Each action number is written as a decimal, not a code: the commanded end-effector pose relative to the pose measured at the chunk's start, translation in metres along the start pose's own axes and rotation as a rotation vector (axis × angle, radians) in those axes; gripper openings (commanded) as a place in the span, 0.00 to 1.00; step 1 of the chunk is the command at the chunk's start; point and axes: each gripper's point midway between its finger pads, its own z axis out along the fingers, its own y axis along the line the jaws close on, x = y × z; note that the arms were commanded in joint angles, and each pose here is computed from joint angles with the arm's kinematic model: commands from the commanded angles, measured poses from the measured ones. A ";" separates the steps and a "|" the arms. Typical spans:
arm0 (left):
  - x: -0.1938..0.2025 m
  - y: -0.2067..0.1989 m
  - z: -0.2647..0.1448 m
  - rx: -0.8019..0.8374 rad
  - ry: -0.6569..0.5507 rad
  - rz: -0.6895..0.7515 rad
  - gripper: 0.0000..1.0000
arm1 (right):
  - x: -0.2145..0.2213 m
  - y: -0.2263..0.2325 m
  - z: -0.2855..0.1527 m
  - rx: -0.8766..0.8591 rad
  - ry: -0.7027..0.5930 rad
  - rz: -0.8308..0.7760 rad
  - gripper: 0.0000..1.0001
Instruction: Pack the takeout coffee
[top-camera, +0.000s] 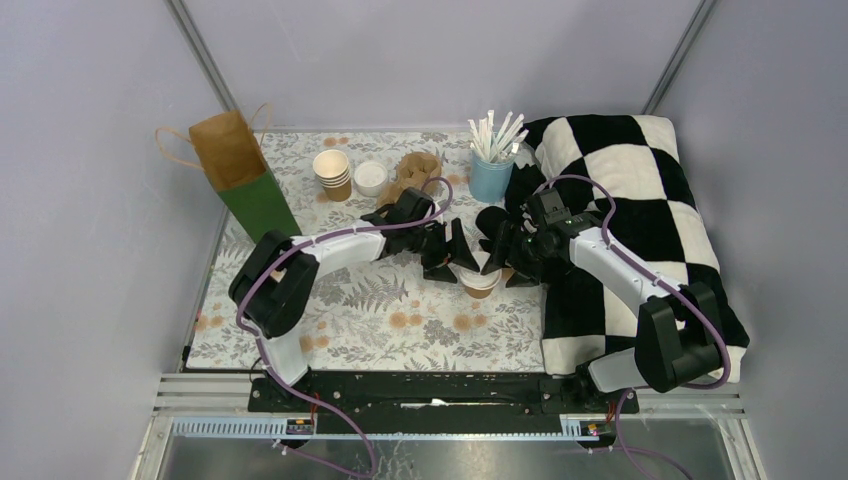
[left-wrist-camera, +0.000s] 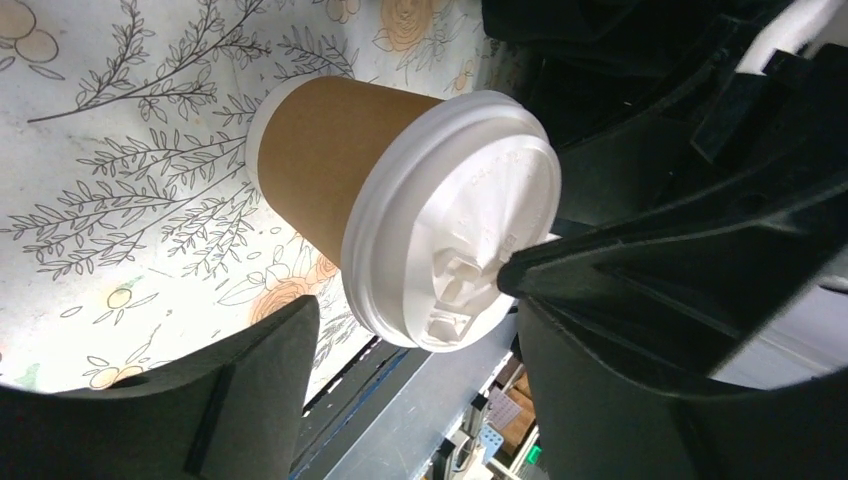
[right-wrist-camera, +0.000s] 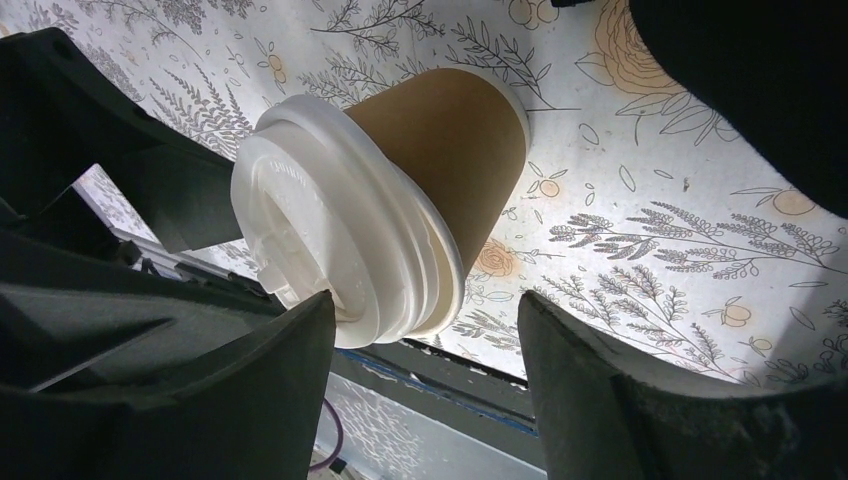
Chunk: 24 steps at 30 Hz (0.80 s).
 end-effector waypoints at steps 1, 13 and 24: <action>-0.018 -0.033 -0.030 0.080 -0.072 0.104 0.80 | -0.011 0.016 -0.011 -0.061 -0.036 -0.061 0.73; -0.049 -0.037 -0.021 0.164 -0.072 0.086 0.76 | -0.012 0.019 -0.011 -0.070 -0.029 -0.068 0.69; -0.046 -0.045 -0.012 0.158 -0.055 0.098 0.59 | -0.013 0.027 -0.012 -0.109 -0.030 -0.065 0.69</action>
